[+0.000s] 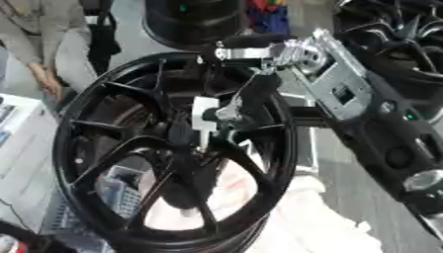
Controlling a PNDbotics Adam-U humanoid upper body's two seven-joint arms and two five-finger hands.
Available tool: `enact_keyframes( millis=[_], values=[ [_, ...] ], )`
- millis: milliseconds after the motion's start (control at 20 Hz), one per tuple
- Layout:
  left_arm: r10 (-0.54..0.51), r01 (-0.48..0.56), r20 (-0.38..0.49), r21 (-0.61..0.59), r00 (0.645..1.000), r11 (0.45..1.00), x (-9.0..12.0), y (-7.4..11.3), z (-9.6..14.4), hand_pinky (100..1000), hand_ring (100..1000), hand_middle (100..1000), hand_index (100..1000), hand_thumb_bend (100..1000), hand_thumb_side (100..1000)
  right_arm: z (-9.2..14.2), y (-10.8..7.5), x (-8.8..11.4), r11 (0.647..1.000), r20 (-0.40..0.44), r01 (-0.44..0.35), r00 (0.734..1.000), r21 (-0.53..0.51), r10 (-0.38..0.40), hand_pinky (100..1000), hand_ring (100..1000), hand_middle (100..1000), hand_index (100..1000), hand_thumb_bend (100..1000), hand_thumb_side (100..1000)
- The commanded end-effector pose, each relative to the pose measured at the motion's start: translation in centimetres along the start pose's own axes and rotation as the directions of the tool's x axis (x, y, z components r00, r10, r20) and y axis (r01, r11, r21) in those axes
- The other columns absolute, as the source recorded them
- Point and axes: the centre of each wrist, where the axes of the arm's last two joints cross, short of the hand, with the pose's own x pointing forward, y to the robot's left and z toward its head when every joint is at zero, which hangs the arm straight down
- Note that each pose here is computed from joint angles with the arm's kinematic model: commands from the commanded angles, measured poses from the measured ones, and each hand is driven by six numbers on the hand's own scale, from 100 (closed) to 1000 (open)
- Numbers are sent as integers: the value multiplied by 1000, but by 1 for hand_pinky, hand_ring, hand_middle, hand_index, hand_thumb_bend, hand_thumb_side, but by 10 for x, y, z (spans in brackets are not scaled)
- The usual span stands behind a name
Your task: Pull the pin out of the wheel hub.
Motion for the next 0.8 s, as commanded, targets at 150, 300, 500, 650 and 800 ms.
enact_keyframes(
  millis=[150,300,500,650,800],
  values=[
    [-10,10,30,-11,999,1000,7,2,-6,809,619,731,774,235,440,1,-5,0,998,-23,-51,998,21,51,744,835,821,863,333,303],
    [-9,10,29,-14,1000,1000,7,1,-6,809,618,731,774,234,440,-1,-3,0,997,-23,-63,998,35,63,735,828,817,858,325,293],
    [-9,10,30,-16,1000,1000,7,1,-6,810,618,731,774,234,441,-3,-1,1,996,-15,-72,997,49,73,721,816,812,852,316,282],
    [-10,10,28,-16,1000,1000,6,1,-6,810,618,731,774,233,442,-5,-1,2,995,-10,-78,997,54,79,702,799,799,839,313,271],
    [-10,10,28,-16,1000,1000,6,1,-6,810,618,730,774,232,441,-6,1,3,995,-5,-81,997,60,82,679,778,788,831,305,261]
  ],
)
